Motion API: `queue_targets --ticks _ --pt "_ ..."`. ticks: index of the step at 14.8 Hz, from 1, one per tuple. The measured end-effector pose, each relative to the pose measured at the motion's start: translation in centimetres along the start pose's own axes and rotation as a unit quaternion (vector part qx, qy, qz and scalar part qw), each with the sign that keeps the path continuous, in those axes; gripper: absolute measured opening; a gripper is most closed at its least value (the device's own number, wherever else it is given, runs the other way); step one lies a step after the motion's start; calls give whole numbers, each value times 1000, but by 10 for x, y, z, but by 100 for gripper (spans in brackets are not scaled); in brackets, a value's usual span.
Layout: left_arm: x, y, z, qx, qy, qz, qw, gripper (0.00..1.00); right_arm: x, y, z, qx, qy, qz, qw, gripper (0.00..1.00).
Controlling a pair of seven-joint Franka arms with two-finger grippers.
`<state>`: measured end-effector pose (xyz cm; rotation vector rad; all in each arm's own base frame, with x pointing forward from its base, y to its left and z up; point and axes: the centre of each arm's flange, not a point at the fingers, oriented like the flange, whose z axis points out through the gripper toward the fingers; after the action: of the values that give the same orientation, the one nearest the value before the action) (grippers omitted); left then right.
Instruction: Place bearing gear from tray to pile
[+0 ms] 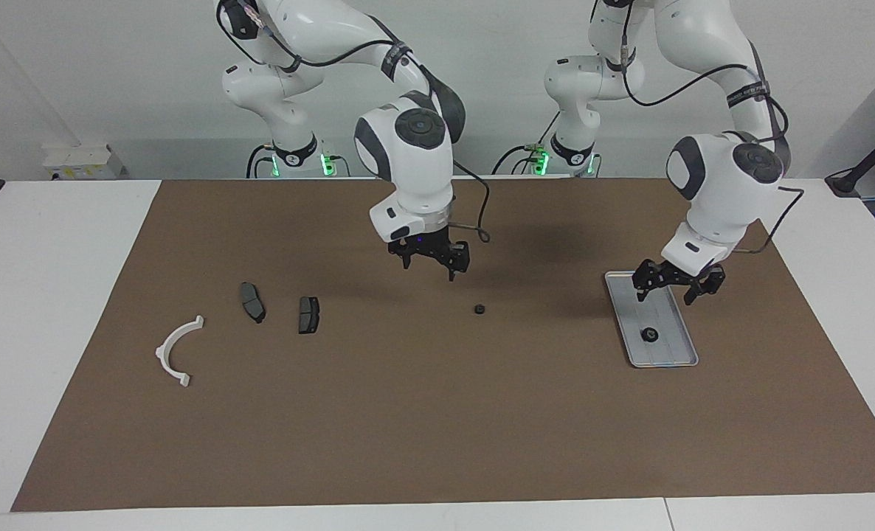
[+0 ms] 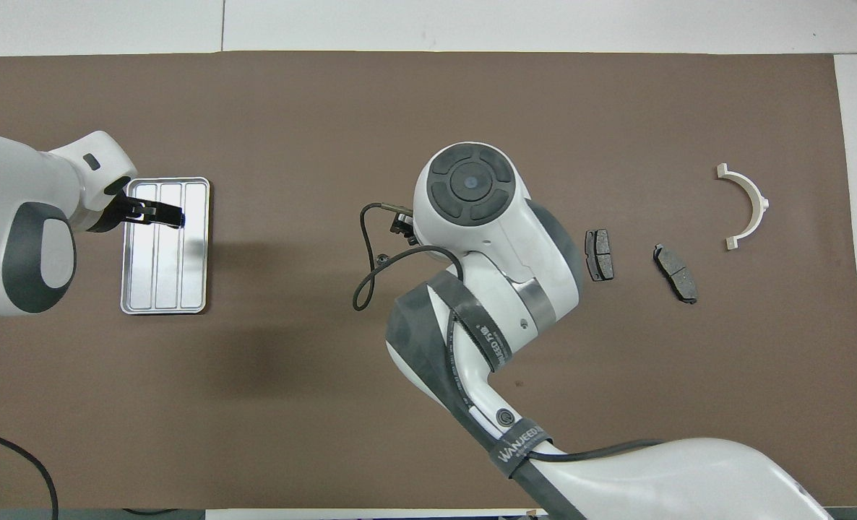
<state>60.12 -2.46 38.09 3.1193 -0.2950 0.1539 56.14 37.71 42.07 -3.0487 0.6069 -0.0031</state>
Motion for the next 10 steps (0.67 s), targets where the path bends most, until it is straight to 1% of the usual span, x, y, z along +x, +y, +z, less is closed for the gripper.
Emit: queue_targets --ticks 2,5,7,10 --pt "2 3 32 -1 0 2 1000 91 -12 -26 21 -10 4 8 1000 100" --pt "6 1 66 1 5 2 1000 90 -26 -63 64 -27 13 24 999 100" --pt "6 -1 72 2 6 0 1000 92 -28 -76 88 -28 12 20 999 100" --pt "7 -6 71 7 11 2 1000 90 -25 -83 107 -24 13 20 999 100"
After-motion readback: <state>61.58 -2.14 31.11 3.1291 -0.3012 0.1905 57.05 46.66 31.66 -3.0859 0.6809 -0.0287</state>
